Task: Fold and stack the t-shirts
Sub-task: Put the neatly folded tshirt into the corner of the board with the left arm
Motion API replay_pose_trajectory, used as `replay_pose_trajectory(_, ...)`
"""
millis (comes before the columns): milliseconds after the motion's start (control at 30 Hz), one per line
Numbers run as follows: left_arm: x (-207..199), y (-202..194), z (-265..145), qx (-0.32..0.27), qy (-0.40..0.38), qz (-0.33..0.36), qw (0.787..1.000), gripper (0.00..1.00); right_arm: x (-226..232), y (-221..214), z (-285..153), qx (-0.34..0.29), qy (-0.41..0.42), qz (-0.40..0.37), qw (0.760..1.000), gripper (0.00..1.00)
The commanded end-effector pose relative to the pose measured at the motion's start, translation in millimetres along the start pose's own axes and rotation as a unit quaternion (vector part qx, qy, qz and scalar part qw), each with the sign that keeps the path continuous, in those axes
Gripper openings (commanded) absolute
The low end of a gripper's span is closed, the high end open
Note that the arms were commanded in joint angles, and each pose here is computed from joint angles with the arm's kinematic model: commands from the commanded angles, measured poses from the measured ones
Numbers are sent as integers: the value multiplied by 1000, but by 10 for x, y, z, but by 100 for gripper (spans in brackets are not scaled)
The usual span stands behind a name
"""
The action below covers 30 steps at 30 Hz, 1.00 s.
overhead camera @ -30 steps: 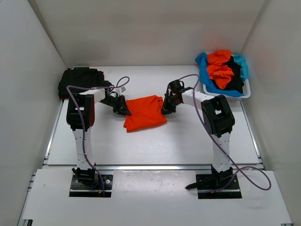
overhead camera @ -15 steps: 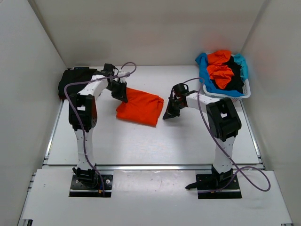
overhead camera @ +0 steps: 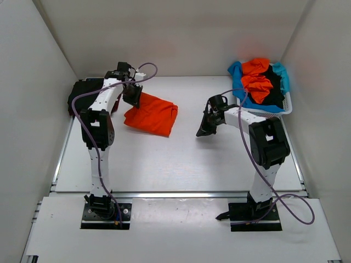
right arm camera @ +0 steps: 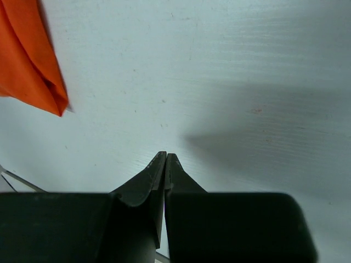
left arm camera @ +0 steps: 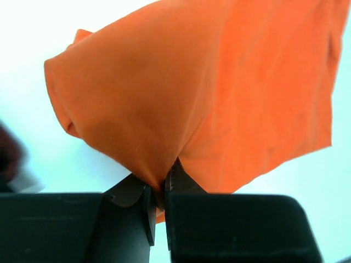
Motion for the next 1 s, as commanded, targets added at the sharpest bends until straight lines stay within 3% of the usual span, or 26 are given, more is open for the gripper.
replay_pose_trajectory(0, 203, 185, -225, -10, 74, 36, 997, 4, 93, 30, -134, -20, 4, -16, 1000, 0)
replay_pose_trajectory(400, 755, 396, -492, -6, 224, 67, 972, 4, -98, -14, -323, -41, -3, -11, 999, 0)
replay_pose_trajectory(633, 855, 667, -964, -50, 332, 82, 938, 4, -217, -73, -349, -43, -6, 8, 999, 0)
replay_pose_trajectory(967, 992, 707, -1312, -55, 388, 79, 916, 4, -306, -165, -417, -47, -8, 13, 999, 0)
Point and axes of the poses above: each gripper's point midway between its finger pads, its own z axis out along the fingers, its own x axis along the line the jaws close on, y = z × x, the point moved 4 cm from there along -z, back along the fingers, and after that the axes turned 8 degrees about z, right-handed, at the moved point
